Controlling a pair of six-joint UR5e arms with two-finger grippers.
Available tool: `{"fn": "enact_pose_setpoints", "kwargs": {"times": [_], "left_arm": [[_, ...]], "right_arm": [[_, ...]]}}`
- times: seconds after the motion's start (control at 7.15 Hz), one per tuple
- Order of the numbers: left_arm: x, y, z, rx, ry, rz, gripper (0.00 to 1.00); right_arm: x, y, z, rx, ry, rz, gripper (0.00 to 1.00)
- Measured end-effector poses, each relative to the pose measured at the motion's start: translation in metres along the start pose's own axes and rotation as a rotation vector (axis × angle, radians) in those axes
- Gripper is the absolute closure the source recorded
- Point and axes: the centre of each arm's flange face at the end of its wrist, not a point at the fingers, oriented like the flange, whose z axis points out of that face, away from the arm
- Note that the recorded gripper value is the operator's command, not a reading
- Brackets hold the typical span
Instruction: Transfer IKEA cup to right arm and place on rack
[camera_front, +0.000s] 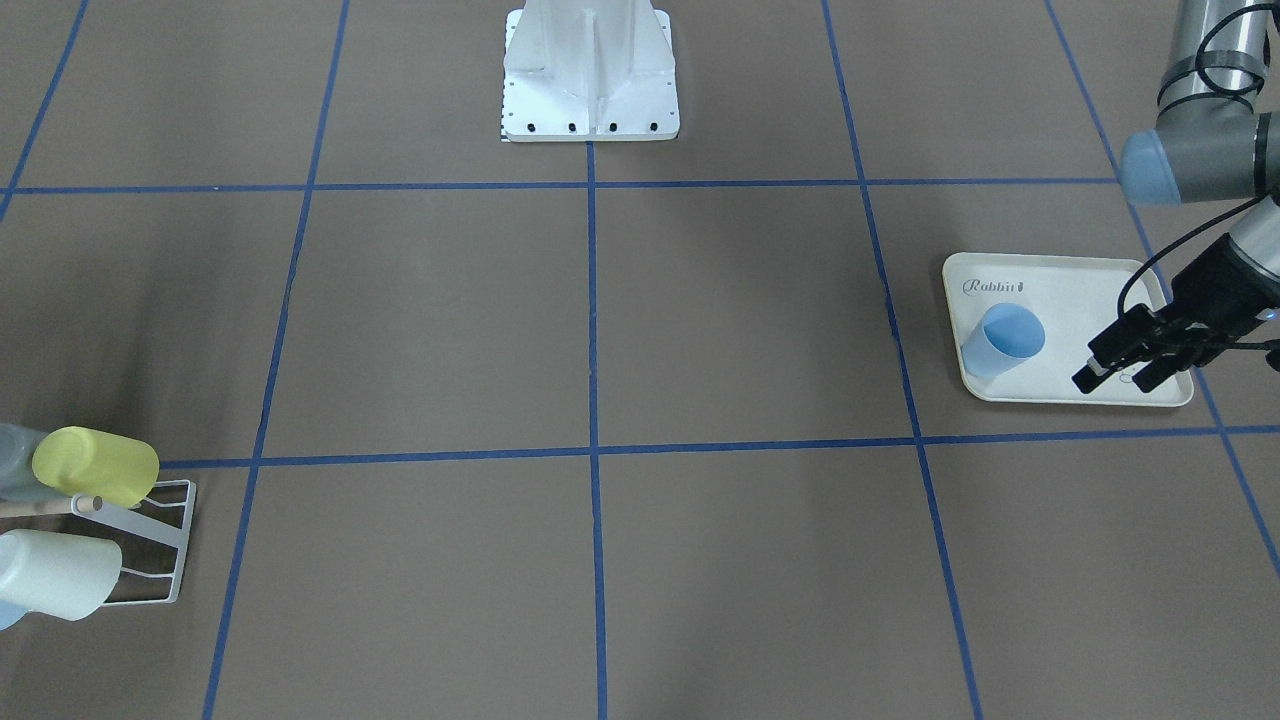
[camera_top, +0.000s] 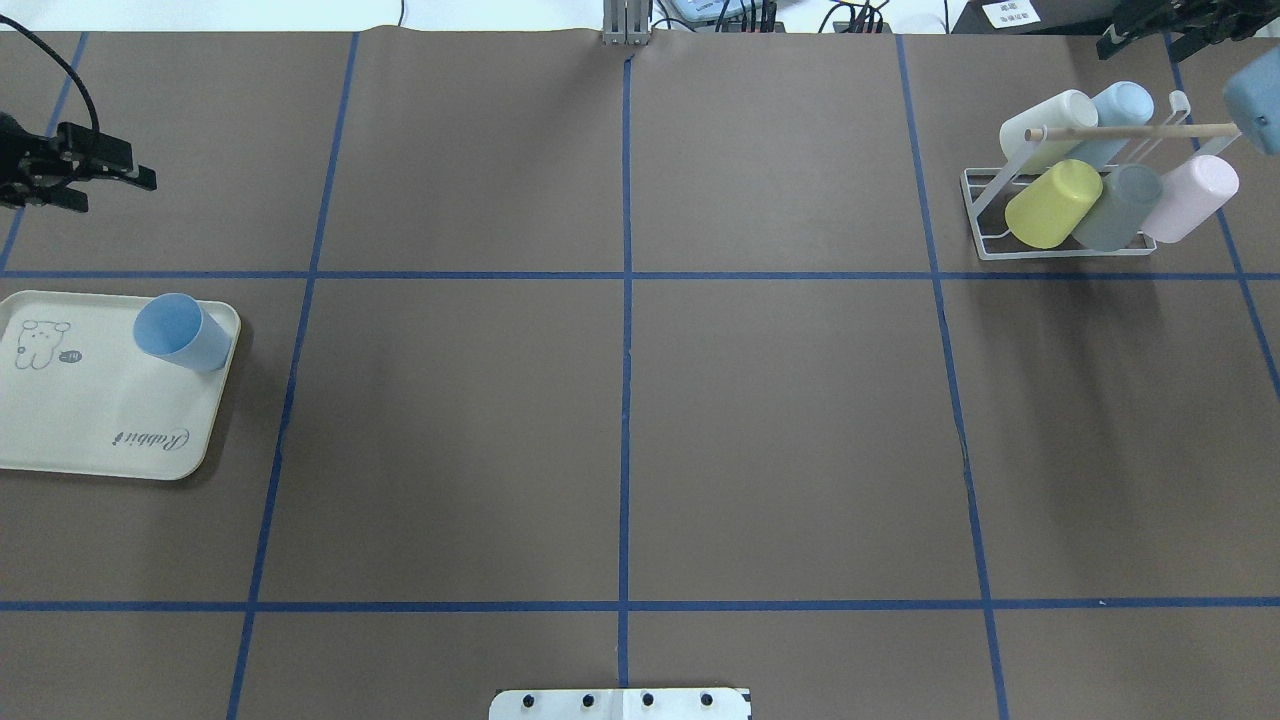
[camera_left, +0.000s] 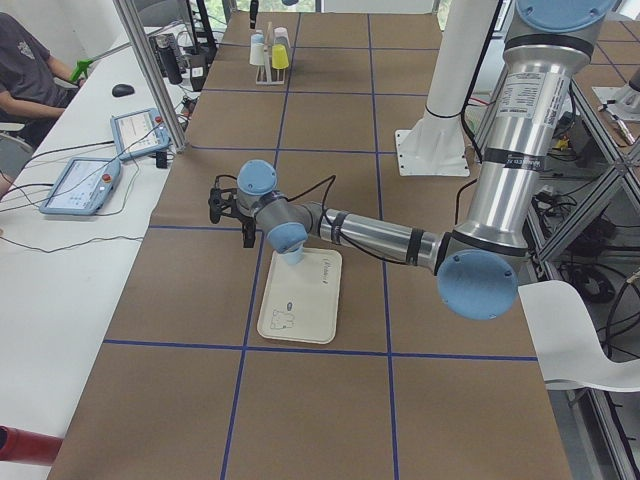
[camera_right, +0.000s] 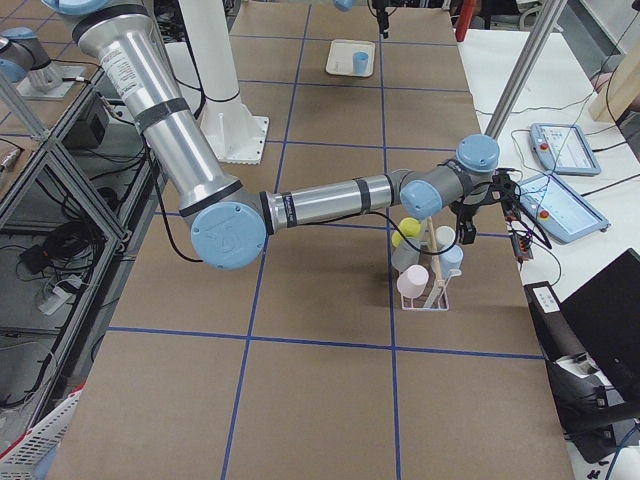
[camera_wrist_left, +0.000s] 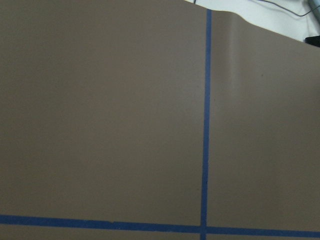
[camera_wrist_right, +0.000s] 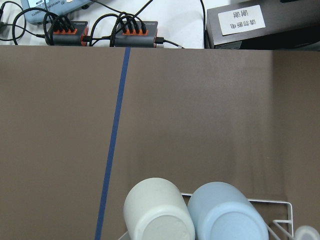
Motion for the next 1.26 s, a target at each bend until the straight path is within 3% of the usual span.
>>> {"fn": "enact_pose_setpoints", "kwargs": {"times": [0.28,0.56,0.98,1.26], "left_arm": [[0.006,0.032,0.020,-0.110,-0.084,-0.007,0.01],[-0.013,0.048,0.034,-0.159,-0.127,0.009,0.09],[-0.020,0.059,0.048,-0.194,-0.146,0.007,0.33],[-0.021,0.064,0.062,-0.218,-0.156,0.002,0.58]], "right_arm": [[-0.001,0.003,0.000,-0.001,-0.001,-0.001,0.02],[-0.012,0.004,-0.008,0.008,-0.015,-0.008,0.02],[-0.035,0.025,-0.018,0.015,-0.054,0.021,0.02],[-0.048,0.038,-0.019,0.014,-0.069,0.036,0.02]]}}
